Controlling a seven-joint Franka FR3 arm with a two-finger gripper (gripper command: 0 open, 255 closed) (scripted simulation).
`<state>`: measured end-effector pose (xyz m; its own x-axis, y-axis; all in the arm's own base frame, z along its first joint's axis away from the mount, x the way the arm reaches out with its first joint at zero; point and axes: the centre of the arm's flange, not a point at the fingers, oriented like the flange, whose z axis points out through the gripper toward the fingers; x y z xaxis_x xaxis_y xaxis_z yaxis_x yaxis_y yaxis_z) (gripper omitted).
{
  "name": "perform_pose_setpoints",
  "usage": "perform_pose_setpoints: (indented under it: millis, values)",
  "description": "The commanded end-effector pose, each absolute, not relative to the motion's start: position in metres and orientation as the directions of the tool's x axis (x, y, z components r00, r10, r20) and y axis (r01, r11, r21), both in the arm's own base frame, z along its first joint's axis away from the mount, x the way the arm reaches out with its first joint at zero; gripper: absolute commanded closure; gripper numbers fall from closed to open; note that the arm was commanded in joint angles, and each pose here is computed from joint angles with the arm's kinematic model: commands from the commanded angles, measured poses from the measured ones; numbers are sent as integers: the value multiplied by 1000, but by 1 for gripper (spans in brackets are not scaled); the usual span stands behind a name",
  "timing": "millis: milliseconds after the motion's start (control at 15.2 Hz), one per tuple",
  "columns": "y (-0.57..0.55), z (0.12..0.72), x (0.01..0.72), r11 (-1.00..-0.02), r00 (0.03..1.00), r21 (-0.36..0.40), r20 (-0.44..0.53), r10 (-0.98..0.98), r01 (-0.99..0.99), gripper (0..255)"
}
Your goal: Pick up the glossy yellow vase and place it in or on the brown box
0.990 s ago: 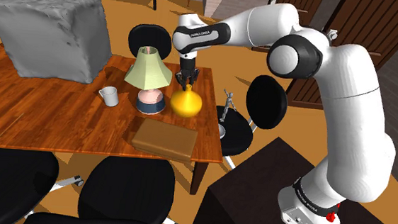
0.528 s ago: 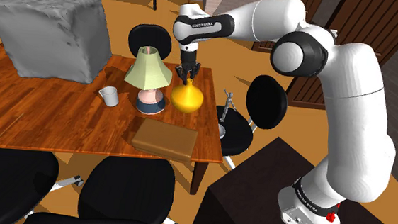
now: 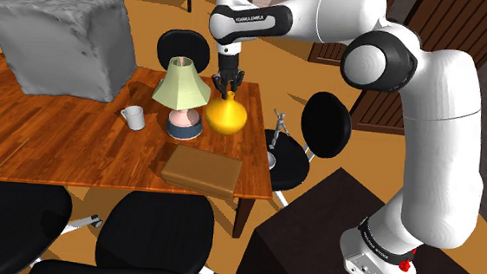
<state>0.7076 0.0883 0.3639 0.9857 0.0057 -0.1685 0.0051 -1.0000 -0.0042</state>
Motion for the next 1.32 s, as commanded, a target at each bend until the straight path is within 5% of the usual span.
perform_pose_setpoints:
  millis: [0,792,1254]
  values:
    - [109,376,701,-1000,986,-4,-167,5,5,255]
    - [240,441,640,-1000,986,-4,-167,5,5,255]
    - [240,404,640,-1000,986,-4,-167,5,5,255]
